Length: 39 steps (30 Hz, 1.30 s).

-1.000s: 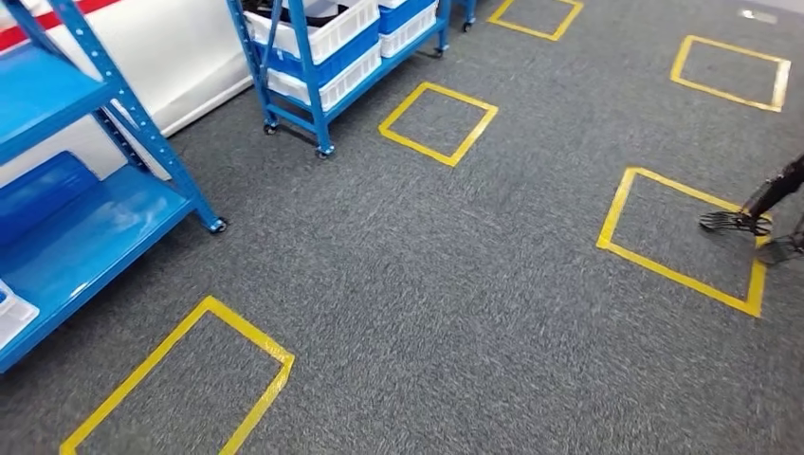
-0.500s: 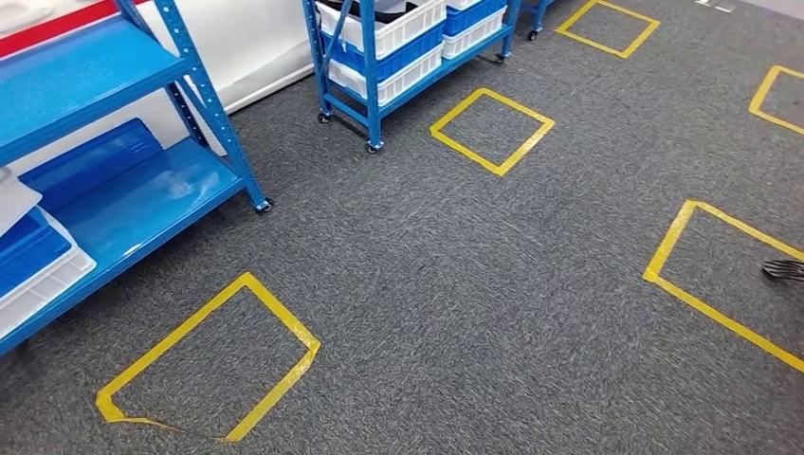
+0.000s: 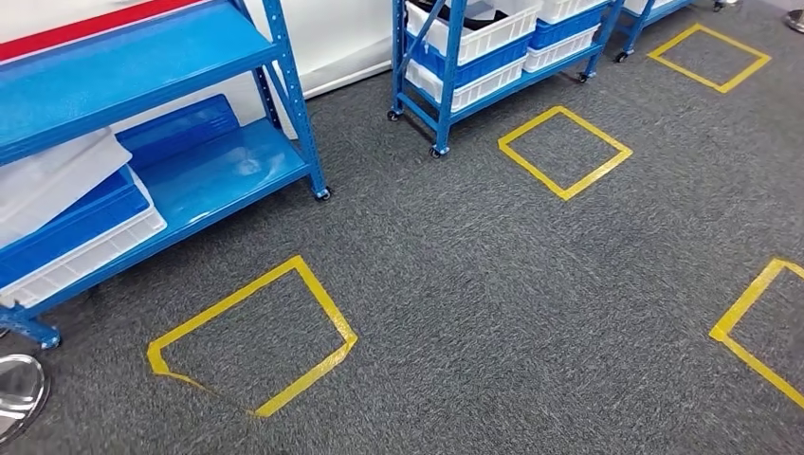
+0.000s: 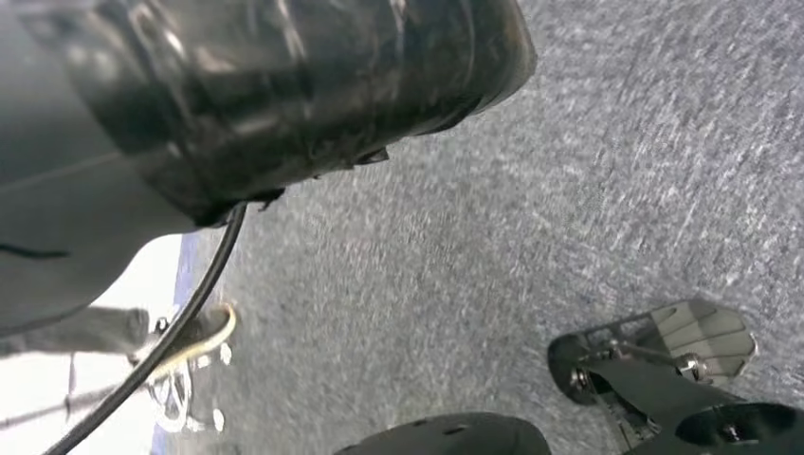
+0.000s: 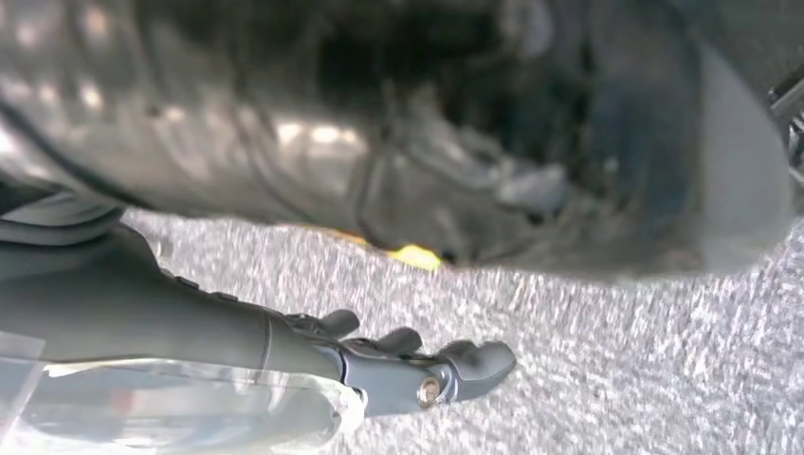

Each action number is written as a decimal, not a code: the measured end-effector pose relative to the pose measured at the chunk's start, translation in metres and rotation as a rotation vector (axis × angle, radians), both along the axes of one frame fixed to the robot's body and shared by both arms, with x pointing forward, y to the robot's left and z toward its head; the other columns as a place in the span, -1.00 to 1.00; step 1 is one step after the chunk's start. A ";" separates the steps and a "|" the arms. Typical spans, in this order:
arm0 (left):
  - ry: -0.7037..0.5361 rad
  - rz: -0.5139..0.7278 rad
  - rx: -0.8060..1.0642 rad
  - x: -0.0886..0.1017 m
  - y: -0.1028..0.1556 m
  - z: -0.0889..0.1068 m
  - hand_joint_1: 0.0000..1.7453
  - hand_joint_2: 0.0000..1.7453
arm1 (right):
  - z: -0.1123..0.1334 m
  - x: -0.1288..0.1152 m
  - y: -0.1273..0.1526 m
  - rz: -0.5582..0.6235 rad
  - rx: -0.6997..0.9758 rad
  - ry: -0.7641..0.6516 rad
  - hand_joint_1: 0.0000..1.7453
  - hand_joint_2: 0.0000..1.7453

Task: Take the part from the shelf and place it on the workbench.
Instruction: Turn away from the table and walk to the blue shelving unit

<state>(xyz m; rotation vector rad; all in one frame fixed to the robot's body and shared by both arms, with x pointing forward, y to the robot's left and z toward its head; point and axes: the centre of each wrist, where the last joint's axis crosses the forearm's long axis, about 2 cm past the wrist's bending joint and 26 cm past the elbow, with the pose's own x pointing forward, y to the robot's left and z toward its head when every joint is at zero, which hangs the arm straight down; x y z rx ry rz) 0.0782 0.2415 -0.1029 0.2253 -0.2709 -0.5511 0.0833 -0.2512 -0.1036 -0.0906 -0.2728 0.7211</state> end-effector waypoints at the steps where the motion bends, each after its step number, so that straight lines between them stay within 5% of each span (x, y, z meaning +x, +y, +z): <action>1: 0.001 -0.001 0.000 0.000 0.000 0.000 -1.00 -1.00 | 0.000 0.000 0.000 0.001 0.000 0.000 -1.00 -1.00; 39: 0.016 -0.024 0.013 0.000 0.003 0.000 -1.00 -1.00 | 0.000 -0.001 0.003 0.045 -0.006 0.004 -1.00 -1.00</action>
